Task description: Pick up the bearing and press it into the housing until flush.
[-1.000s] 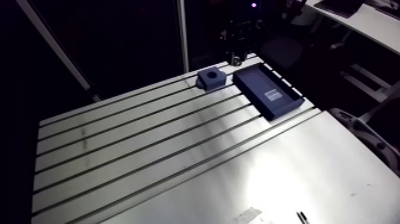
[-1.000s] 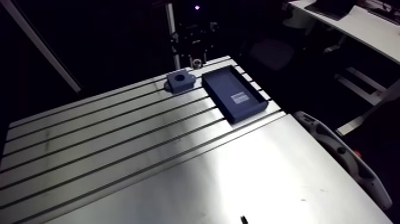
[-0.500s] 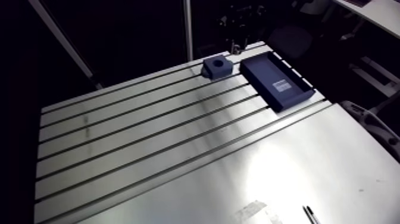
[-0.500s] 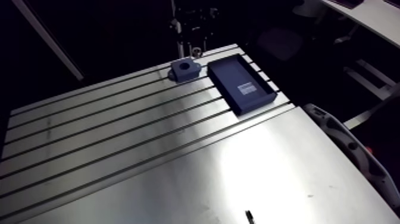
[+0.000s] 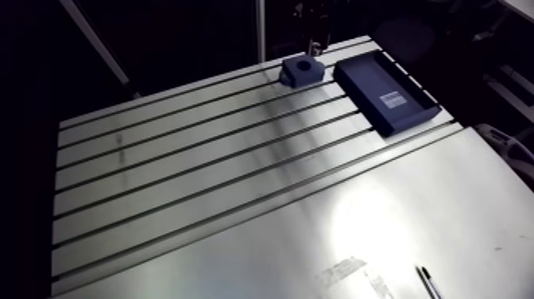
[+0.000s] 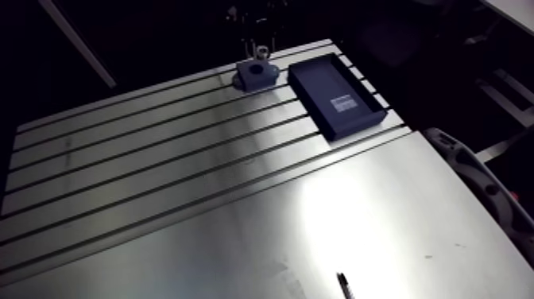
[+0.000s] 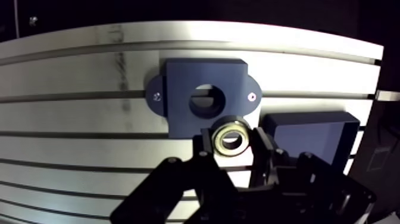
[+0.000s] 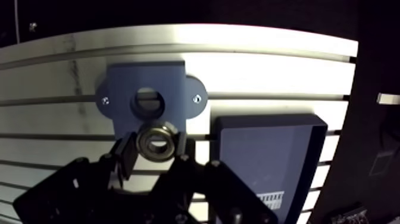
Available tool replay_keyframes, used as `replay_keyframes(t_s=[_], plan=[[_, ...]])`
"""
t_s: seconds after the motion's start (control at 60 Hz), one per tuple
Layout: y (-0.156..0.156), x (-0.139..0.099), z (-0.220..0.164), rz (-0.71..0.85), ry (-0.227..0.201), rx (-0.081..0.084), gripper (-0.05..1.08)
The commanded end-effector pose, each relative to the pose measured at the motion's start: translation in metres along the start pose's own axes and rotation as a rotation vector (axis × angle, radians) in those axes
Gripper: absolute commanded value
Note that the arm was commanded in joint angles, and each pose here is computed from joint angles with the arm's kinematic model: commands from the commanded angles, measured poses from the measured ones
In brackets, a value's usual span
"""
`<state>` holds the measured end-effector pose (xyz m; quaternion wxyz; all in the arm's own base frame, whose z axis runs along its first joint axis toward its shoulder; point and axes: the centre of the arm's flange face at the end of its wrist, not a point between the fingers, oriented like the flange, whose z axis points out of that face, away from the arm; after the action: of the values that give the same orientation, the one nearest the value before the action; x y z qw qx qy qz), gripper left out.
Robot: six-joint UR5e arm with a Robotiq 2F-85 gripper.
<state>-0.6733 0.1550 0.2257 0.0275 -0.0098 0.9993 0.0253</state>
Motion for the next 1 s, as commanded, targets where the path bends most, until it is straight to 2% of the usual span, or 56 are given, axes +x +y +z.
replay_keyframes(t_s=[0.017, 0.65, 1.0], plan=[[-0.005, 0.012, 0.006, -0.006, 0.004, -0.002, 0.8], [-0.006, 0.016, 0.02, -0.01, -0.009, 0.002, 0.8], [-0.017, 0.018, 0.026, -0.026, -0.009, 0.0, 0.8]])
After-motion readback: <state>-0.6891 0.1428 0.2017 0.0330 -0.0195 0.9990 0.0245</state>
